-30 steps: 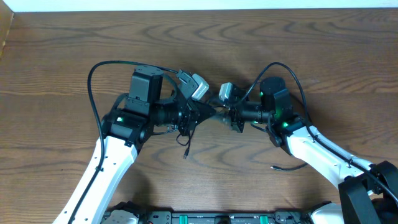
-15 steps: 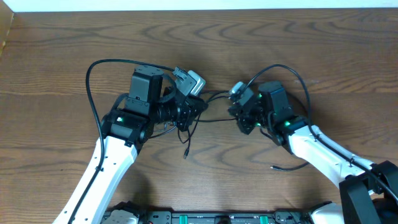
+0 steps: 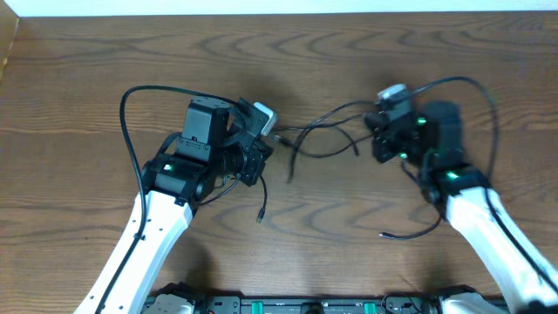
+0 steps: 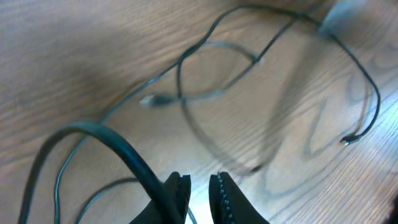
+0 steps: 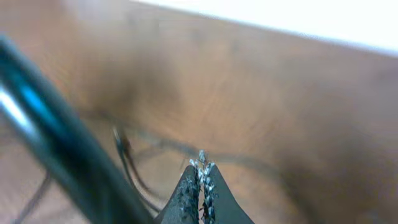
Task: Untangle cables
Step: 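Grasp one black cable with the right gripper and pull it rightward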
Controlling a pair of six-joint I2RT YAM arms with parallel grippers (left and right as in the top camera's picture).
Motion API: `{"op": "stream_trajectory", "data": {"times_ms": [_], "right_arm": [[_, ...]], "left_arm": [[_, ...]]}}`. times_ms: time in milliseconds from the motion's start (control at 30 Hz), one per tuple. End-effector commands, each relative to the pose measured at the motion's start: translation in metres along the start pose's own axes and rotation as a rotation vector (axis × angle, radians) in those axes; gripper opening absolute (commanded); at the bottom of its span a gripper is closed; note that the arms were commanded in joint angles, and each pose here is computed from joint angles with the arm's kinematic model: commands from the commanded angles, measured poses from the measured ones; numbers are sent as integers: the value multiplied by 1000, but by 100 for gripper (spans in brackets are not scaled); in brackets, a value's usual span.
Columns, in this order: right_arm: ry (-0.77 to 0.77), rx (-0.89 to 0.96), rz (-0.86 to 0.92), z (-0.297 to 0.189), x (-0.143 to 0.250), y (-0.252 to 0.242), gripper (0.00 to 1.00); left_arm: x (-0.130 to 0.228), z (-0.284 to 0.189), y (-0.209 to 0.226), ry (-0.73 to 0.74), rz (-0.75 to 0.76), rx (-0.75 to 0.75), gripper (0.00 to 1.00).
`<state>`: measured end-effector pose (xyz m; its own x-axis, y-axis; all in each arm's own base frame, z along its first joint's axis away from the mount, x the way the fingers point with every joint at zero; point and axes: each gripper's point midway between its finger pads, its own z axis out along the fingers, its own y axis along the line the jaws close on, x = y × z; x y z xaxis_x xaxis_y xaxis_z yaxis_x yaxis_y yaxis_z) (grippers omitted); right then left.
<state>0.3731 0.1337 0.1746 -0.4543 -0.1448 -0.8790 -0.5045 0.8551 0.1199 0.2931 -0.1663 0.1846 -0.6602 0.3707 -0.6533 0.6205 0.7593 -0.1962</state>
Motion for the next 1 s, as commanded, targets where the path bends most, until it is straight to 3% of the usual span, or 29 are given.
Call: {"op": "stream_trajectory", "data": {"times_ms": [0, 133, 167, 233, 367, 633, 833, 967], "right_arm": [[-221, 52, -21, -48, -63, -7, 1], [-417, 234, -32, -98, -109, -31, 1], [-453, 302, -28, -110, -117, -41, 1], [-510, 486, 2, -135, -125, -69, 1], [-543, 832, 85, -179, -118, -129, 1], [-590, 1205, 167, -252, -93, -224, 1], [-507, 1421, 269, -296, -38, -294, 1], [-444, 1479, 536, -308, 38, -339, 1]], "left_arm": [[-5, -6, 4, -1, 15, -33, 17], [-3, -6, 4, 7, 12, -32, 17], [-3, -6, 4, 8, 12, -32, 24], [-2, -6, 4, 12, 10, -32, 24], [-1, -6, 4, 14, 9, -31, 25], [1, -6, 3, 22, 6, -30, 25], [1, -6, 3, 22, 6, -29, 25], [1, -6, 3, 22, 5, -29, 25]]}}
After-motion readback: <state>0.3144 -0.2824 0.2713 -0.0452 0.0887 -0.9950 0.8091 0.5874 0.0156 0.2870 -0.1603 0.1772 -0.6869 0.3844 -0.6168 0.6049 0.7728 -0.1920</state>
